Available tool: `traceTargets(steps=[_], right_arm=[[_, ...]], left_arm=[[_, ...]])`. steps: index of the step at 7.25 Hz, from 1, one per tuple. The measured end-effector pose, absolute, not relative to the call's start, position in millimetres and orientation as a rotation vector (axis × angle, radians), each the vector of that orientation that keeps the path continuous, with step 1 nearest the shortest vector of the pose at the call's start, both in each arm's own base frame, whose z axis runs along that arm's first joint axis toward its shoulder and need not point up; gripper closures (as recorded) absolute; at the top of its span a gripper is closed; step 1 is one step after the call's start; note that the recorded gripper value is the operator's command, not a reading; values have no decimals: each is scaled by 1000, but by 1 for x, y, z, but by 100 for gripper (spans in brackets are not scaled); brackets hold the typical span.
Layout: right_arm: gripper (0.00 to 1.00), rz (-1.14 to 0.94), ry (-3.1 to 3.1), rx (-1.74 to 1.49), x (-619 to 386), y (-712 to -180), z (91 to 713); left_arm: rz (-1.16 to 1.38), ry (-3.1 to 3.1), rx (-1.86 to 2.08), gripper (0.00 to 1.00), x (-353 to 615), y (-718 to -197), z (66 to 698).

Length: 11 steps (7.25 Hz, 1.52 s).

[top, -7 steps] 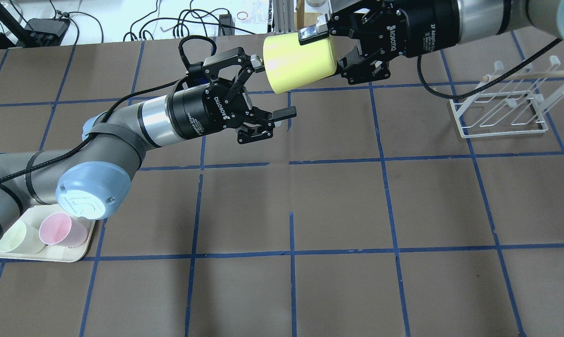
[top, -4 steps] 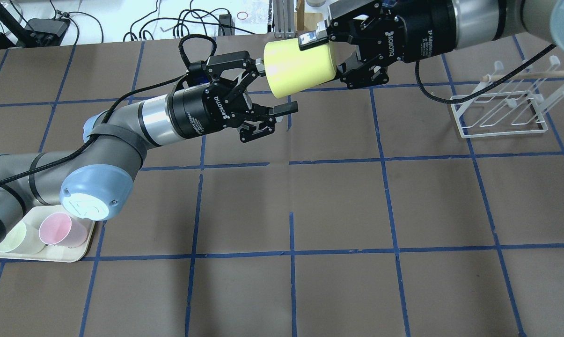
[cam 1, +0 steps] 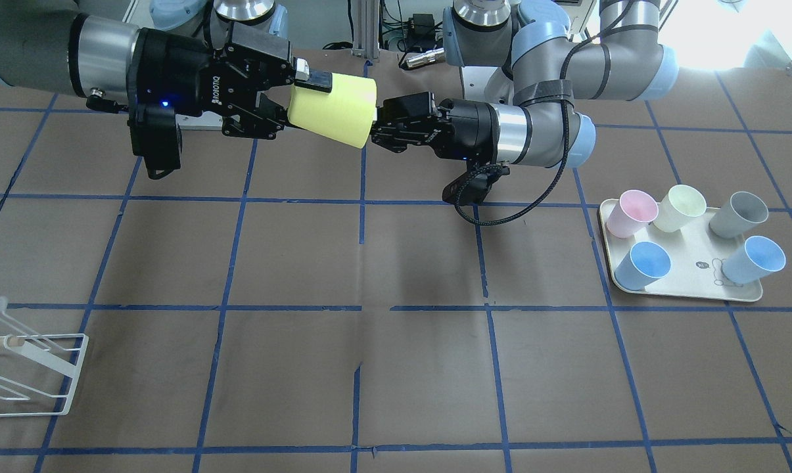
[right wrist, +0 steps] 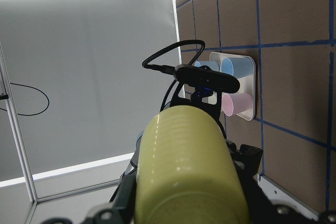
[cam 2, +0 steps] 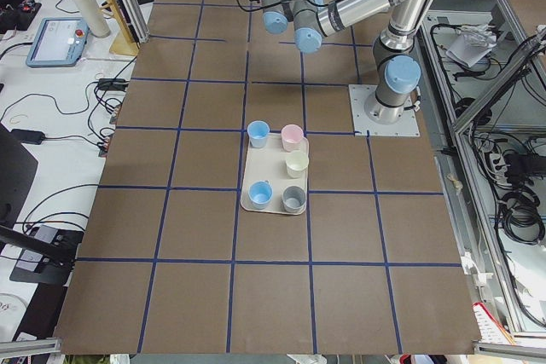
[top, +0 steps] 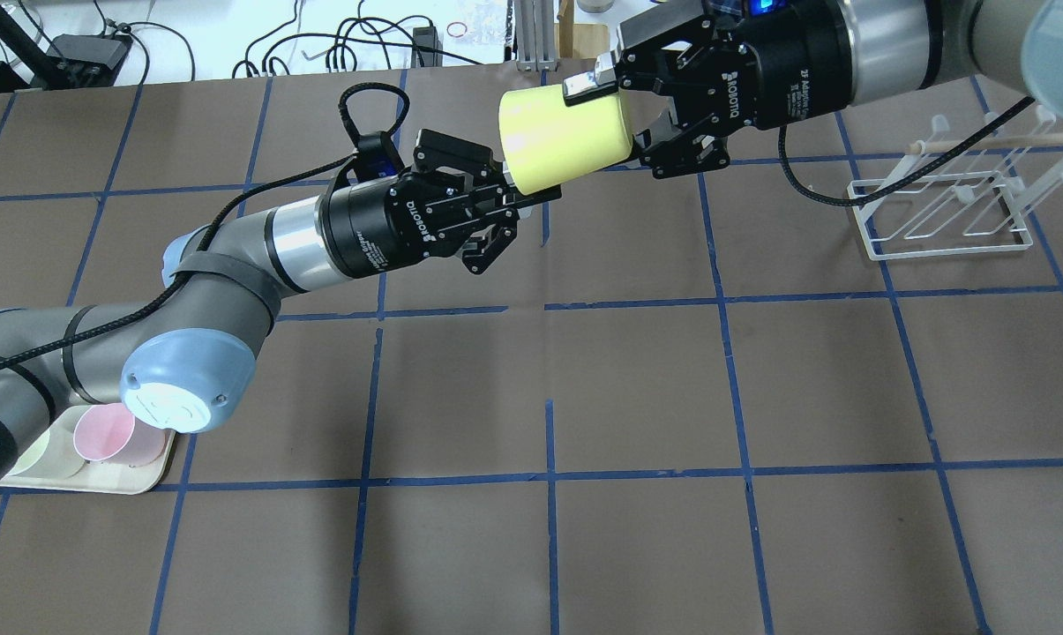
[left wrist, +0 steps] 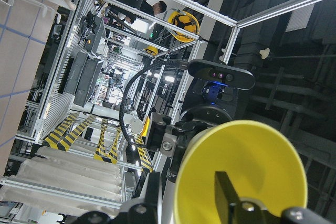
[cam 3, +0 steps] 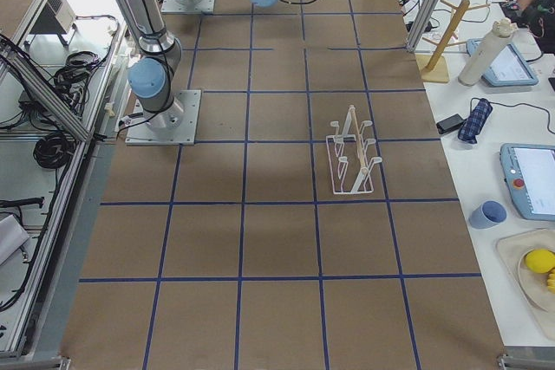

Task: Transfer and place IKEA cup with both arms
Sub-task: 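Close the left gripper on the yellow cup's rim and open the right gripper, then carry the yellow cup with the left gripper toward the tray while the right arm withdraws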

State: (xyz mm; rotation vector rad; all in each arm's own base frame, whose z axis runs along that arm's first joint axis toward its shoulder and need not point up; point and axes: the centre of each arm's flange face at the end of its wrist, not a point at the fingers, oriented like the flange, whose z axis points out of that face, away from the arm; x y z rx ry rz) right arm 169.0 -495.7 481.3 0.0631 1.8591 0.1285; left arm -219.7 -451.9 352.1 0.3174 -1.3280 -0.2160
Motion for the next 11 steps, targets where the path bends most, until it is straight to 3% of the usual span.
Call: traceTargets(steps=[7, 11], right_arm=[[0, 95, 2050, 143, 138, -521, 492], [0, 122, 2325, 199, 87, -534, 481]], left_arm=[[-201, -1332, 328, 100, -211, -451, 354], [-100, -1601, 388, 100, -144, -474, 330]])
